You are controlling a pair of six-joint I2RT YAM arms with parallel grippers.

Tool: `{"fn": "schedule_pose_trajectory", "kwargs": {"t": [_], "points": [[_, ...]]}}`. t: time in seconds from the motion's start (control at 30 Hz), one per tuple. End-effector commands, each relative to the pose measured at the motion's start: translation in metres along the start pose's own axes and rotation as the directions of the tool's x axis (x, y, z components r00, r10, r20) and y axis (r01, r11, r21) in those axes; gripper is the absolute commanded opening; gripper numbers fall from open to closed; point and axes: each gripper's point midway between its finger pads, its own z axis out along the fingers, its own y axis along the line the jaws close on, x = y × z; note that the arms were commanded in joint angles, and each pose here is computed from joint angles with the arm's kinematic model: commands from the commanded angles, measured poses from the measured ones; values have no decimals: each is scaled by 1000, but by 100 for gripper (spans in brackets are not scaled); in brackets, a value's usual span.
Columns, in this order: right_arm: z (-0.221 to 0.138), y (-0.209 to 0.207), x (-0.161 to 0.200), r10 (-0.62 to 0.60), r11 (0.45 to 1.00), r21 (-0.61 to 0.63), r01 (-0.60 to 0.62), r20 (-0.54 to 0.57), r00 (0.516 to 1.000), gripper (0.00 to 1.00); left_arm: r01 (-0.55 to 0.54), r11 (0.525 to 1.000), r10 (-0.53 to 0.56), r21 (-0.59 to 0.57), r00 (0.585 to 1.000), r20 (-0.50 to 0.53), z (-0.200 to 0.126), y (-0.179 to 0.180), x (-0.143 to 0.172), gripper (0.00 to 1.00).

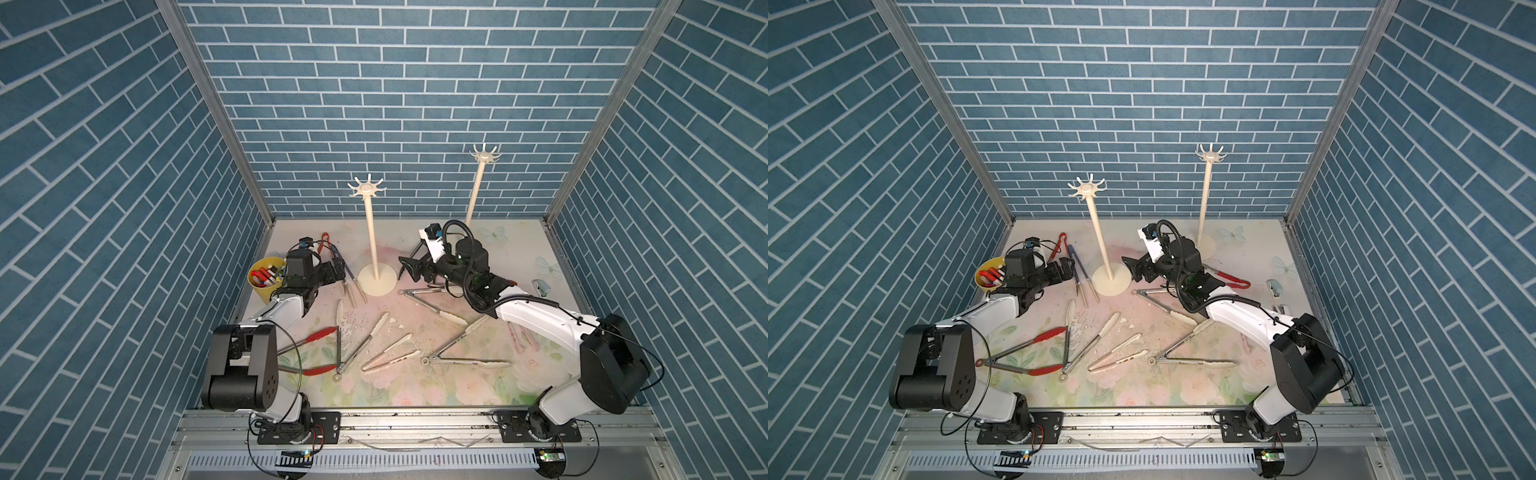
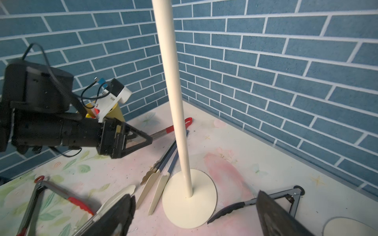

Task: Hang food tongs on kitchen utensil racks
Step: Pick up the food tongs from the center of the board.

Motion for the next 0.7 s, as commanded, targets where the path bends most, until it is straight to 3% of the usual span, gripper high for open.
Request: {"fn": "schedule_pose_trajectory", "kwargs": {"t": [0.0, 0.13, 0.33, 0.53, 0.67], "points": [[-20, 13, -7, -34, 998, -47, 35, 19, 999, 99, 15, 995, -26, -100, 994, -111, 0, 11, 14, 99], [-40, 18, 2, -42, 998, -56, 41, -10, 999, 99, 9, 988, -35, -153, 984, -172, 7, 15, 17, 94], [-70, 30, 10, -63, 994, -89, 60, -35, 997, 99, -14, 980, -41, -199, 963, -267, 26, 18, 26, 77], [-94, 35, 11, -93, 992, -86, 90, -33, 995, 99, -62, 971, -13, -229, 950, -311, 40, 15, 26, 72], [-104, 38, 16, -61, 994, -95, 52, -93, 994, 99, -91, 963, 3, -252, 944, -330, 48, 13, 22, 67]]}}
